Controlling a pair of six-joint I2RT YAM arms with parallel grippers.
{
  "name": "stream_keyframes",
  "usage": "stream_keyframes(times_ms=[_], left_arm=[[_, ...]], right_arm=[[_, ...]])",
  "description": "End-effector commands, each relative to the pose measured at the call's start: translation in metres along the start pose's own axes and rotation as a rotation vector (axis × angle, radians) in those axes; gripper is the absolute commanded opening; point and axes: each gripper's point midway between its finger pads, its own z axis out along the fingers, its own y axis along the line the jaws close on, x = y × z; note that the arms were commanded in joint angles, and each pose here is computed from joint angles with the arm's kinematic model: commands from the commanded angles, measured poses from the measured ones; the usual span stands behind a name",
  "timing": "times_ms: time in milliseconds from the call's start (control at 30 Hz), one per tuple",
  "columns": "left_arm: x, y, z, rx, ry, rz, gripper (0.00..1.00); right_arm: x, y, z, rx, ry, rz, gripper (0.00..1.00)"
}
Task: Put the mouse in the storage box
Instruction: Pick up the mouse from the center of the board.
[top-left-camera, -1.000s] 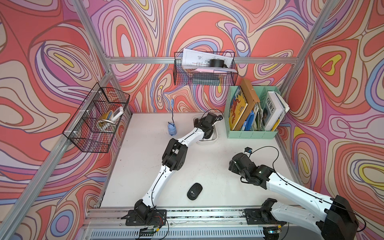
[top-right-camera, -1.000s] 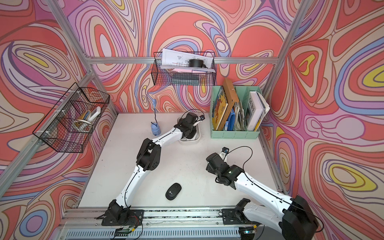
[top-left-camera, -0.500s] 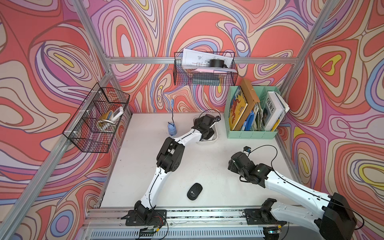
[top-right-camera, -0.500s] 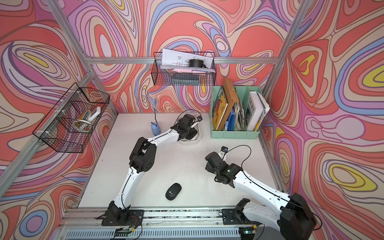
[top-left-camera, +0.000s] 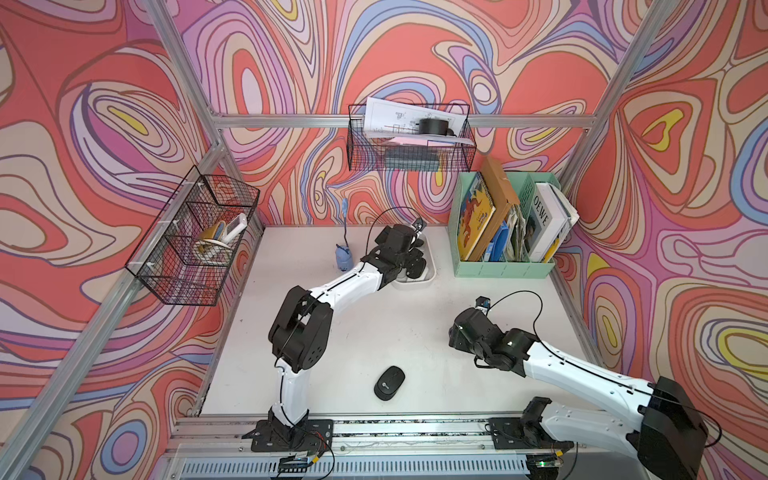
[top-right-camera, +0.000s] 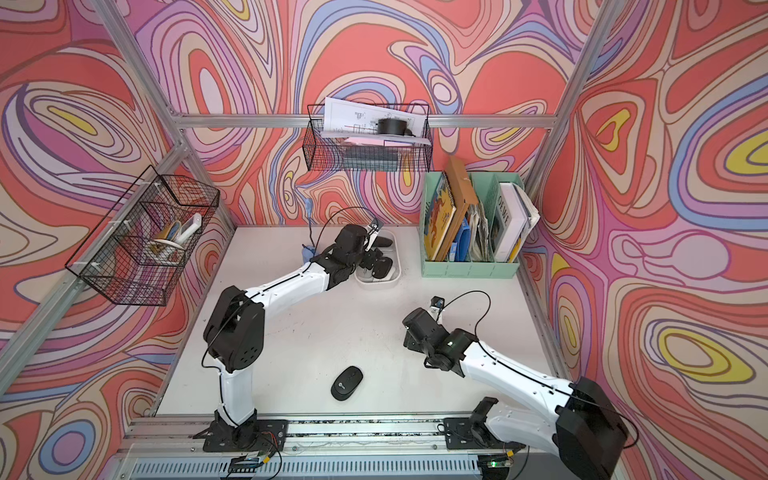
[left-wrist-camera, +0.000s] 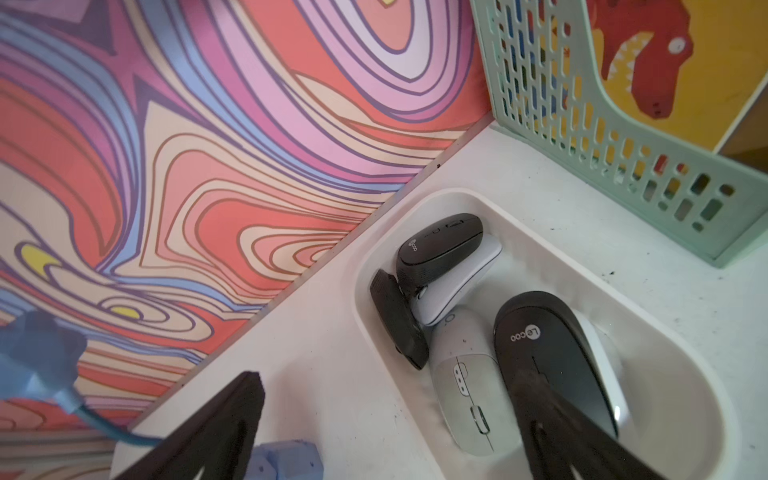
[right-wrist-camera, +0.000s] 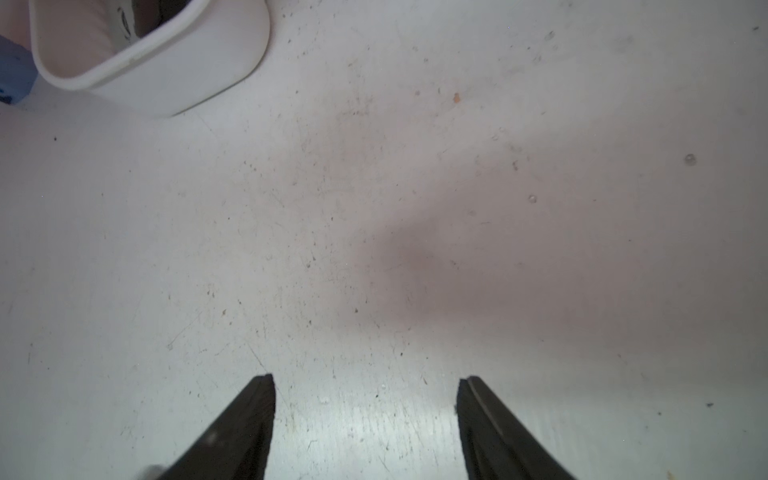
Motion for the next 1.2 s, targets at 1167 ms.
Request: stream_keyframes(times_ms=[1167], left_arm=[[0.208,0.082,-0.259,-0.262,0.194,-0.846,0.99]], right_arm=[[0.151,0.169,-0.020,0.102,0.411,-0.440,0.91]])
